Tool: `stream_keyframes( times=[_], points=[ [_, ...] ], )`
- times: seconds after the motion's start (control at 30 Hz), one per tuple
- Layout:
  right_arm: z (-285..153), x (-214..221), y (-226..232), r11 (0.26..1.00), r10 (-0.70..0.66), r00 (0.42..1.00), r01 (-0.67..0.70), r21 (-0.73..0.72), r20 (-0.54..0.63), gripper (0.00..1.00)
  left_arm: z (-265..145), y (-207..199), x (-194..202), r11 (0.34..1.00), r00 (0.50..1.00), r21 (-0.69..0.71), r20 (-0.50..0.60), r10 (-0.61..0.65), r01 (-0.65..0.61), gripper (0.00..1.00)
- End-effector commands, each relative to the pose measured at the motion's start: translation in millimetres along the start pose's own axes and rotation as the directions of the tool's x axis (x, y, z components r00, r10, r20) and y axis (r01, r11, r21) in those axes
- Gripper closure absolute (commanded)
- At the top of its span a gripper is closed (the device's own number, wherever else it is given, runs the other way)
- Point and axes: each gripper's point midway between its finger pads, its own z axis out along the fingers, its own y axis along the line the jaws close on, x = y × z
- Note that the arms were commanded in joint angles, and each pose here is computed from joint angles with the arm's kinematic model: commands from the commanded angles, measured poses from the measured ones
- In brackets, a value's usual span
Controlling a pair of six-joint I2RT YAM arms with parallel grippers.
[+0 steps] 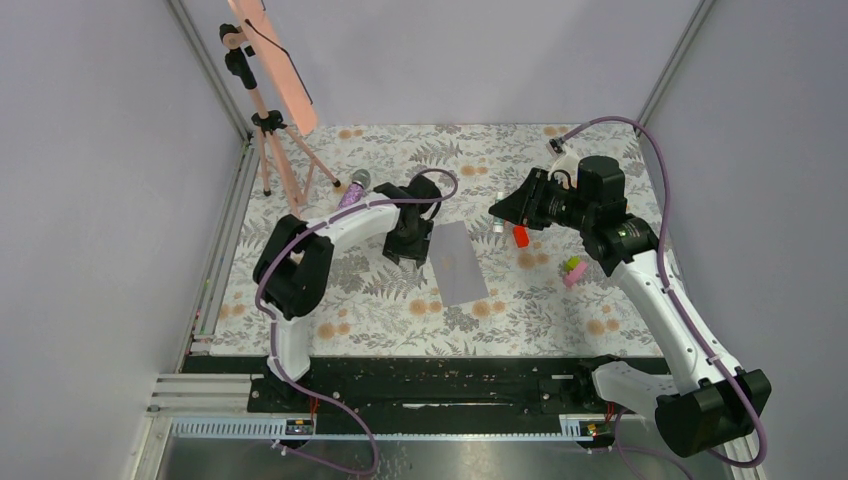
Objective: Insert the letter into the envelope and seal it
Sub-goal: Move the solid glue cap to the center of the board, then adjust the solid glue cap at the center of the board.
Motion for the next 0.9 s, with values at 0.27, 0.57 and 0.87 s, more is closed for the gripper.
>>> stream_keyframes(
  times=[0.27, 0.57, 0.87],
  points=[
    [-6, -7, 11, 0.999, -0.034, 0.999, 0.035, -0.040, 0.036, 1.00, 24, -19, 50, 0.987, 0.977, 0.110, -0.188, -0.096, 0.118, 0.37],
    [-4, -8, 11, 0.999, -0.032, 0.999, 0.033, -0.039, 0.034, 1.00, 20, -21, 73, 0.985, 0.968, 0.137, -0.240, -0.073, 0.108, 0.26],
    [-6, -7, 12, 0.998, -0.030, 0.999, 0.032, -0.044, 0.041, 1.00, 12, -22, 82, 0.983, 0.964, 0.143, -0.254, -0.076, 0.115, 0.31]
  ],
)
